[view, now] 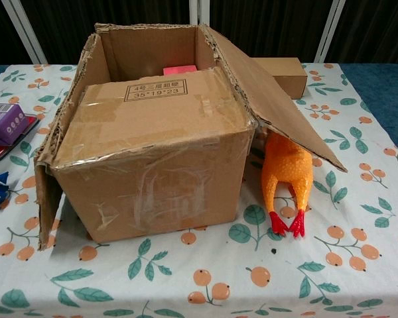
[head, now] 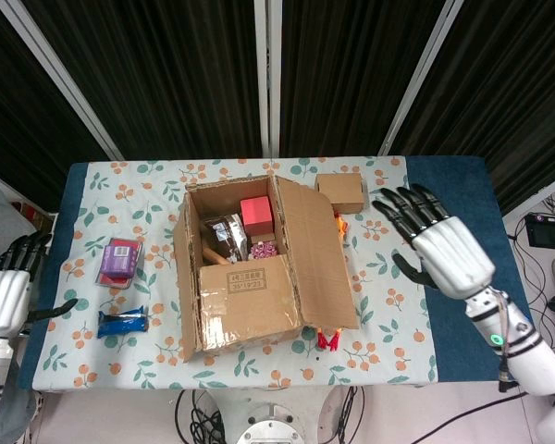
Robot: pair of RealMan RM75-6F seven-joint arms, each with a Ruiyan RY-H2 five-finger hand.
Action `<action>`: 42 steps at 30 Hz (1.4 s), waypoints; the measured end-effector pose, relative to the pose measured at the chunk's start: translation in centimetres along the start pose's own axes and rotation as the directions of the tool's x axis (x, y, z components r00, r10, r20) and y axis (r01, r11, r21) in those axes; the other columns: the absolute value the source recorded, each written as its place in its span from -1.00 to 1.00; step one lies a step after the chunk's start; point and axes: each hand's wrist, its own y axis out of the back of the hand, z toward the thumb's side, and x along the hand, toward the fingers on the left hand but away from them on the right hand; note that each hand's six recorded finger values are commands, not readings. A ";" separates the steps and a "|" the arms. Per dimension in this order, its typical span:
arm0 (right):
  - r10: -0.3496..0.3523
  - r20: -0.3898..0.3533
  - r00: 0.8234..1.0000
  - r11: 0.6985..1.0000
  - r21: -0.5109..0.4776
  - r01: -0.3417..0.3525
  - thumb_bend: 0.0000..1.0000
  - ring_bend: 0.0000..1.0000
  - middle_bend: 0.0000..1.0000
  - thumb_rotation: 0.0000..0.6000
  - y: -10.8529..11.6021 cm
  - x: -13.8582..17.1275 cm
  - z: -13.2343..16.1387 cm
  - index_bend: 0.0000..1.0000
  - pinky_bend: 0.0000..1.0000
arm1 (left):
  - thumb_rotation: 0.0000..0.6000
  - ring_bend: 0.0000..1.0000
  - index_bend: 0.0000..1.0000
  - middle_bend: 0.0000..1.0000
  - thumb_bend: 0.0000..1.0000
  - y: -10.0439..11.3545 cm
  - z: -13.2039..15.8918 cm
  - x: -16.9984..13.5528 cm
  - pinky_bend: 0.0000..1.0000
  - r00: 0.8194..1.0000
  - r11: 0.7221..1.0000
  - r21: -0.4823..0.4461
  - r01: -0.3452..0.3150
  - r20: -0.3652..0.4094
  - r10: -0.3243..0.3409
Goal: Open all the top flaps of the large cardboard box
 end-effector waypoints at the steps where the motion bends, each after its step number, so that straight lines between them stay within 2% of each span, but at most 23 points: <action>1: 0.023 -0.006 1.000 1.000 0.008 -0.023 -0.34 -1.00 -1.00 1.00 -0.2 -0.9 0.6 -1.00 -1.00 | 0.62 -0.84 -0.84 -0.87 -0.82 -0.1 -0.2 -0.5 -0.60 1.000 1.000 -0.004 0.003 -0.003 -0.004; 6: 0.113 -0.024 0.993 0.994 -0.003 -0.113 -0.35 -1.00 -0.98 1.00 -0.9 -6.1 3.8 -1.00 -1.00 | 0.62 -0.84 -0.84 -0.87 -0.81 -0.3 -1.1 -2.6 -0.60 1.000 1.000 -0.024 0.011 -0.018 -0.011; 12: 0.235 -0.045 0.971 0.965 -0.105 -0.239 -0.35 -1.00 -0.87 1.00 -2.3 -11.5 9.0 -1.00 -1.00 | 0.62 -0.84 -0.84 -0.87 -0.81 0.4 -1.5 -4.3 -0.60 1.000 0.999 -0.040 -0.011 -0.019 0.011; 16: 0.333 -0.082 0.939 0.927 -0.155 -0.343 -0.35 -1.00 -0.76 1.00 -3.9 -14.3 14.0 -1.00 -1.00 | 0.62 -0.84 -0.84 -0.87 -0.81 0.5 -1.7 -4.6 -0.60 1.000 0.999 -0.052 -0.014 -0.019 0.013; 19: 0.399 -0.108 0.910 0.898 -0.152 -0.412 -0.34 -1.00 -0.74 1.00 -5.2 -15.7 17.7 -1.00 -1.00 | 0.63 -0.84 -0.84 -0.87 -0.81 0.5 -1.8 -4.8 -0.60 1.000 0.998 -0.057 -0.018 -0.015 0.017; 23: 0.473 -0.109 0.874 0.864 -0.136 -0.484 -0.34 -1.00 -0.75 1.00 -7.1 -16.6 20.9 -1.00 -1.00 | 0.62 -0.84 -0.84 -0.87 -0.81 0.5 -1.8 -4.9 -0.60 1.000 0.998 -0.063 -0.022 -0.011 0.022; 26: 0.507 -0.093 0.857 0.848 -0.123 -0.515 -0.34 -1.00 -0.75 1.00 -8.7 -17.2 22.3 -1.00 -1.00 | 0.61 -0.84 -0.84 -0.87 -0.81 0.6 -1.8 -4.9 -0.60 1.000 0.998 -0.065 -0.022 -0.009 0.022; 32: 0.544 -0.047 0.838 0.833 -0.094 -0.546 -0.34 -1.00 -0.74 1.00 -10.5 -17.5 22.7 -1.00 -1.00 | 0.63 -0.84 -0.84 -0.87 -0.81 0.5 -1.8 -5.0 -0.60 1.000 0.997 -0.069 -0.018 0.001 0.018; 37: 0.575 -0.014 0.818 0.814 -0.085 -0.574 -0.34 -1.00 -0.60 1.00 -11.4 -17.3 22.7 -1.00 -1.00 | 0.63 -0.84 -0.84 -0.87 -0.81 0.3 -1.9 -5.1 -0.60 1.000 0.997 -0.073 -0.009 0.002 0.009; 42: 0.616 0.014 0.787 0.786 -0.066 -0.614 -0.34 -1.00 -0.53 1.00 -12.2 -16.8 22.6 -0.95 -1.00 | 0.63 -0.84 -0.84 -0.87 -0.81 0.1 -2.0 -5.2 -0.60 1.000 0.997 -0.075 -0.005 0.001 0.005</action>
